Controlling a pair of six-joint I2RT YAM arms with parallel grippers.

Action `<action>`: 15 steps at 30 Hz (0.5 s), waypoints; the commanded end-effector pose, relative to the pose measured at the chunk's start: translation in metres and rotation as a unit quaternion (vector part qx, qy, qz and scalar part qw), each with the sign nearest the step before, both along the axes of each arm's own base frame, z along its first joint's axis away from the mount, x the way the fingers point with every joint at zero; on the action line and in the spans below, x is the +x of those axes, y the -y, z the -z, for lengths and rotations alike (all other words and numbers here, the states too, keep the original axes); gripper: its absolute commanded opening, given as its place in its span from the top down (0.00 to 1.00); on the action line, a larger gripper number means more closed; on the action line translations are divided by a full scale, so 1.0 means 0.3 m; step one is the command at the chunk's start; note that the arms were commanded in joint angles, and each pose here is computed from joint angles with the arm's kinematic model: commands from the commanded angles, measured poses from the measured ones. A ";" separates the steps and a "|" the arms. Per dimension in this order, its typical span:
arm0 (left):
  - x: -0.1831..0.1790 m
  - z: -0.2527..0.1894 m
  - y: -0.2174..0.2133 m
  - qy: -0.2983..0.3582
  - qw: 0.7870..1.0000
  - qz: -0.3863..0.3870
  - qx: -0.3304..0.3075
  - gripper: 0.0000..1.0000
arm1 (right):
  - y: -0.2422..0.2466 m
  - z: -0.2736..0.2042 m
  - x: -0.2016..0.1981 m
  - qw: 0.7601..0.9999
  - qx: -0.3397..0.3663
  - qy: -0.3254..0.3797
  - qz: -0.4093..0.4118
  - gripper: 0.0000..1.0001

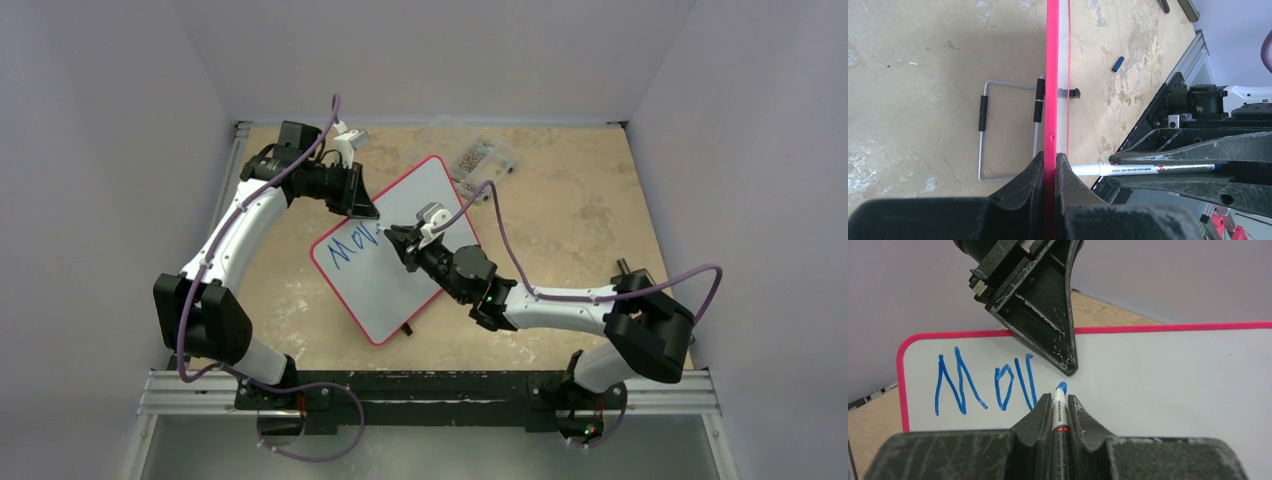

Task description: Write a sentence on the whiteboard

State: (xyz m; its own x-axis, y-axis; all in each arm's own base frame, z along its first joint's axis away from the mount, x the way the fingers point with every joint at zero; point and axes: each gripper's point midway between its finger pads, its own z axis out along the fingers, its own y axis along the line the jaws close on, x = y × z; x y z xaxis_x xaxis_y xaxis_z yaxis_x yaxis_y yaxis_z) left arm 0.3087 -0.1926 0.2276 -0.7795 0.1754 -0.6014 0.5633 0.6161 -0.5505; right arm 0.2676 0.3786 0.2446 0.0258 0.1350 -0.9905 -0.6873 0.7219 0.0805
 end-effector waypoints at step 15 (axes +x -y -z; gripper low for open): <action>0.015 -0.065 -0.013 0.056 0.998 -0.005 0.009 1.00 | 0.041 0.065 -0.031 1.000 -0.020 -0.020 -0.007 1.00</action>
State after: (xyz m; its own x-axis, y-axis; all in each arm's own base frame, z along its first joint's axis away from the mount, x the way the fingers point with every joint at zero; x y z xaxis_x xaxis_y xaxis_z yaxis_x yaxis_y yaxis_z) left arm 0.3084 -0.1927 0.2282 -0.7783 0.1755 -0.6029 0.5647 0.6154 -0.5499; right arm 0.2575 0.3751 0.2329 -0.0052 0.1259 -0.9920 -0.7130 0.6951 0.0919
